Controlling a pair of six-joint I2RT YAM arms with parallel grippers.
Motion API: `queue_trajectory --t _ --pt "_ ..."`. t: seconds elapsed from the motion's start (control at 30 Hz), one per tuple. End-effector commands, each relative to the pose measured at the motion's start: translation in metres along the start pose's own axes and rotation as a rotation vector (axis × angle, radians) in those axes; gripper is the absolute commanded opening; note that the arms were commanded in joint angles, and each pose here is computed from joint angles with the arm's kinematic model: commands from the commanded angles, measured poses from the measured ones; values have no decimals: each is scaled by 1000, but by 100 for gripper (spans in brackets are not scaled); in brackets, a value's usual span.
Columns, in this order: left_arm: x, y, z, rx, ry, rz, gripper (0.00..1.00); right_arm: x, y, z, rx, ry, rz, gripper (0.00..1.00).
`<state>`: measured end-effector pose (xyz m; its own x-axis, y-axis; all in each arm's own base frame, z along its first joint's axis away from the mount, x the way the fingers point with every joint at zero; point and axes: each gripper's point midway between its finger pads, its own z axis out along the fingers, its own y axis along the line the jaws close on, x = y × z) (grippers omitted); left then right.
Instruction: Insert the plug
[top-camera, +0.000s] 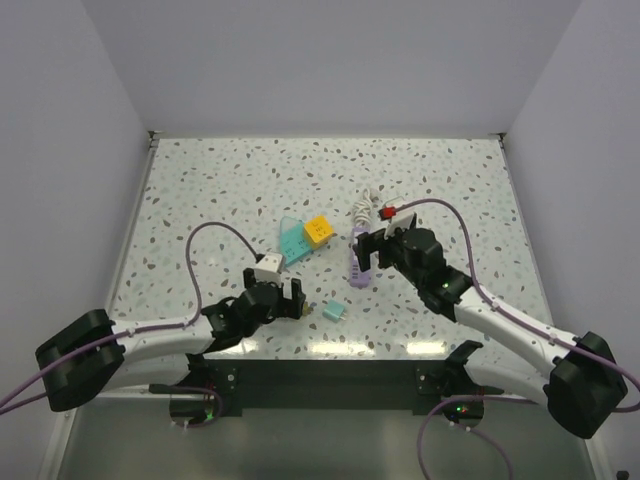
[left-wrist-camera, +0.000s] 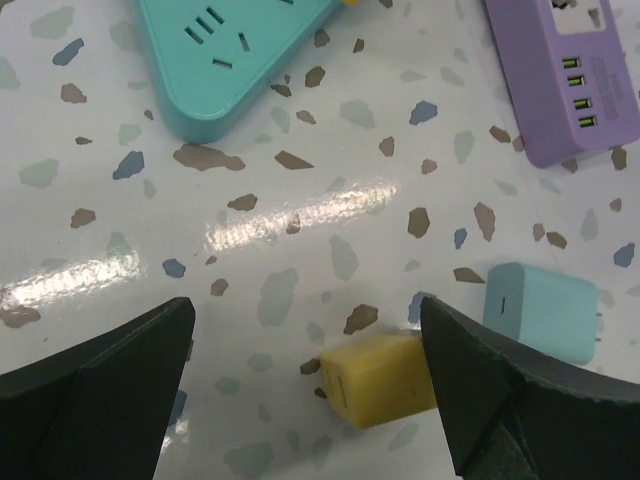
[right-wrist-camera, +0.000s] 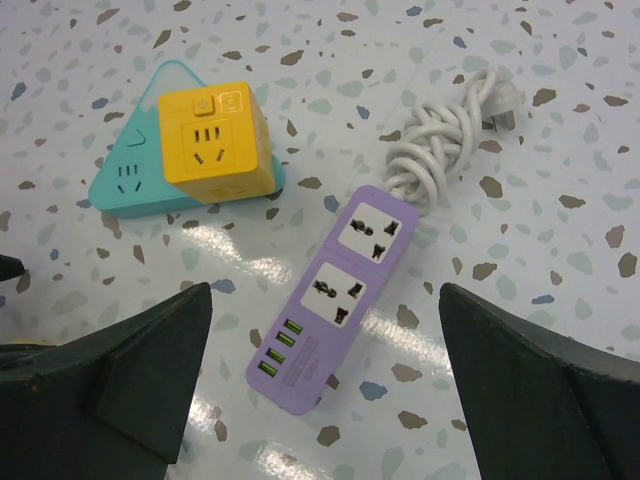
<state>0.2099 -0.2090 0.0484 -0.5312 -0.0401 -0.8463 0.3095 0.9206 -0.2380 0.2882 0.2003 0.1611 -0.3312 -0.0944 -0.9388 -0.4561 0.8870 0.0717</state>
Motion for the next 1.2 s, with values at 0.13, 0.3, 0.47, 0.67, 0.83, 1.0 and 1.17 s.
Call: queue_trajectory --t 0.13,0.3,0.47,0.67,0.83,1.0,1.17 --pt "10 -9 1 -67 36 -18 100 -17 2 -8 -31 -74 43 99" --pt "8 -19 0 -24 33 -23 100 -15 2 -6 -31 -67 46 99" --pt "7 -31 -7 44 24 -17 100 -13 3 -4 -35 -60 47 99" --pt "19 -34 -12 76 85 -8 100 -11 4 -1 -41 -51 44 99" --pt "33 -37 -7 77 146 17 100 -12 5 -1 -45 -52 43 99" --pt "38 -39 -4 84 161 32 82 -12 6 -3 -49 -53 44 99" --pt "35 -44 -4 116 147 51 37 -12 9 -3 -71 -53 42 98"
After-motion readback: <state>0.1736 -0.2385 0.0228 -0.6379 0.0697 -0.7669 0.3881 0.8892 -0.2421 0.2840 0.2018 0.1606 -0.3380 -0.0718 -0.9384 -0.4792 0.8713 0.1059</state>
